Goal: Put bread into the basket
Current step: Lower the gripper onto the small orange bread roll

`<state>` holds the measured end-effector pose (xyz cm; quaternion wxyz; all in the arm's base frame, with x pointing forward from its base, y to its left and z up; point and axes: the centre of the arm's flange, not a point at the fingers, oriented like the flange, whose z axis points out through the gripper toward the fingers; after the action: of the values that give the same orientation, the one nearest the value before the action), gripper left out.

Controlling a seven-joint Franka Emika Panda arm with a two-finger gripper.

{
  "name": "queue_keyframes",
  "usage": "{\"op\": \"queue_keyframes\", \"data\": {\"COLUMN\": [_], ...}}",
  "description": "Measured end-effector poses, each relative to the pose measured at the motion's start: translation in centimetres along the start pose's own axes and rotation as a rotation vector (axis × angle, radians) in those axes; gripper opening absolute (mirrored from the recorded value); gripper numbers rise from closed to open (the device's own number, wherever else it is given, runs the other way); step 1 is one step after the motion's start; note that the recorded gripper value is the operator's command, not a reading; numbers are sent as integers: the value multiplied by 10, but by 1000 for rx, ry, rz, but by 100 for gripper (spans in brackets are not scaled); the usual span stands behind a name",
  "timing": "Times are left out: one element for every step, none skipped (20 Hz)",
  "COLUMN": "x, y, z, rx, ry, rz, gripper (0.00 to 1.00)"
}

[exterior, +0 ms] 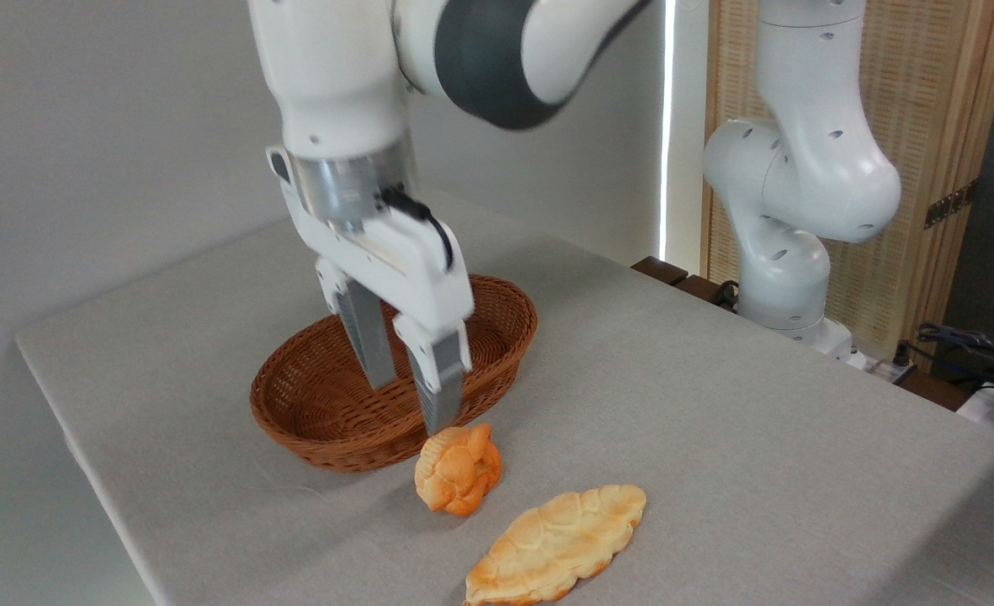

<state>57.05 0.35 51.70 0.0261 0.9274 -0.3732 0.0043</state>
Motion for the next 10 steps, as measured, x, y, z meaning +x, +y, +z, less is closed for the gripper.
{"op": "queue_keyframes", "data": {"x": [-6,-12,-16,-18,-18,-17,-15,-13,-11,-9], "y": [-5,-8,-9,-10,-10,-10,-9,-8,-7,-6], "z": [10,19,28,37,44,52,58,63,66,69], "rx": [-8,-10,-9,-6,-7,-10,-14,-18,-20,-22], "ry": [-13,-33,-58,-75,-83,-90,-95,-100,-104,-107], "rz": [4,12,17,22,24,27,30,35,39,42], "gripper": [100,100,100,100,100,100,100,100,100,100]}}
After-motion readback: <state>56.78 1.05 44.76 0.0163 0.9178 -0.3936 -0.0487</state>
